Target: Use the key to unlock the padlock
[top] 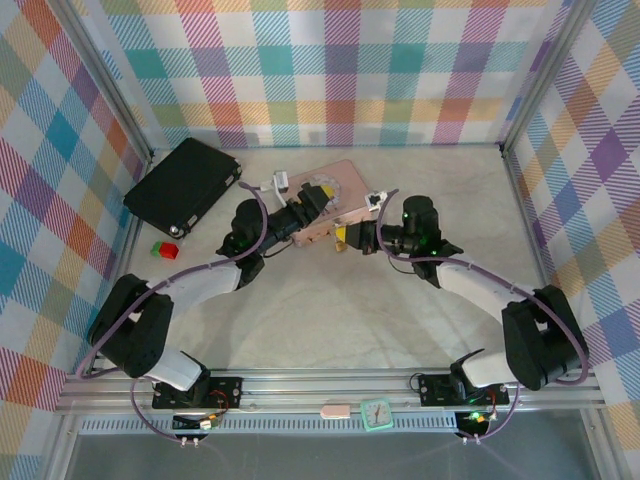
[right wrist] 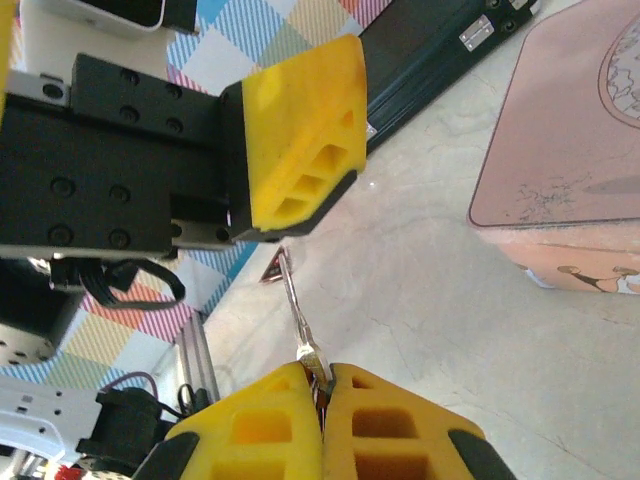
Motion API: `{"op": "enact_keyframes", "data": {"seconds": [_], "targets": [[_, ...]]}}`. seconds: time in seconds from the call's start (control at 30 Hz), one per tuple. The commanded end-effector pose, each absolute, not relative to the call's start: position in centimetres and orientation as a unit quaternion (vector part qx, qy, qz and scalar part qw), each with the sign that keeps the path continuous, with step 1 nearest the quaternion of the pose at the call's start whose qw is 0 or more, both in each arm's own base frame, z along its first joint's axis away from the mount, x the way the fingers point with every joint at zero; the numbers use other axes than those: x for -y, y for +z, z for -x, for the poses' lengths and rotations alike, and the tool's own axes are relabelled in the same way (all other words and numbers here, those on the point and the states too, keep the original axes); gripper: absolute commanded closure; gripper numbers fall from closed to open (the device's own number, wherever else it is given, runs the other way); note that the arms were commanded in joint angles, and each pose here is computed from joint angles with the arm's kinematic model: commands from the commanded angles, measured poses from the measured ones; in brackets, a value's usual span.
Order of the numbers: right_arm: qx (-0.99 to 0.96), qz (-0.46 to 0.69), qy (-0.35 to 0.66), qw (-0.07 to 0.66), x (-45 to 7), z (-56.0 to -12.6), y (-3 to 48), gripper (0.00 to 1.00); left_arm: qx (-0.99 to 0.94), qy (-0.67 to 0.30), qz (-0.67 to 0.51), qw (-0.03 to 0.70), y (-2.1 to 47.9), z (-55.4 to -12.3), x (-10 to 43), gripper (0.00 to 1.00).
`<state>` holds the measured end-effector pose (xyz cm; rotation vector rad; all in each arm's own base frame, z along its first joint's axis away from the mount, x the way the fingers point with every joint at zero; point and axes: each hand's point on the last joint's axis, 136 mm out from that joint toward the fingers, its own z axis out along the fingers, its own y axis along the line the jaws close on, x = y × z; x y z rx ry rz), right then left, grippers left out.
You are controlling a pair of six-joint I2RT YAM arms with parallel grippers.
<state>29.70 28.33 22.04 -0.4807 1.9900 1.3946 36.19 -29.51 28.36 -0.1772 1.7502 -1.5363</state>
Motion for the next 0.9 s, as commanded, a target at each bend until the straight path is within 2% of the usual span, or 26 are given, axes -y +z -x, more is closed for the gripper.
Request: {"op": "enact_keyframes", "data": {"seconds": [0.0, 0.33, 0.73, 0.77, 0.87], "targets": [[-0.751, 0.228, 0.511, 0.351, -28.4, -29.3, 23.3, 1.00, -0.712, -0.591, 0.036, 0.377, 27.7, -35.7, 30.1, 0.31], [-0.743, 0.237, 0.509, 0.364, -28.5, -29.5, 24.7, 1.00, -0.698, -0.626, -0.008, 0.348, 27.7, -34.7, 31.7, 0.47], [-0.750, 0.217, 0.515, 0.356, -28.9, -30.7, 24.3, 1.00, -0.696, -0.636, -0.016, 0.333, 27.3, -34.3, 32.3, 0.77], [-0.751, 0.215, 0.514, 0.356, -28.9, -30.8, 24.3, 1.00, -0.697, -0.636, -0.016, 0.331, 27.2, -34.3, 32.3, 0.81], [-0.752, 0.212, 0.514, 0.354, -29.0, -31.0, 24.3, 1.00, -0.697, -0.637, -0.017, 0.329, 27.1, -34.2, 32.4, 1.00]]}}
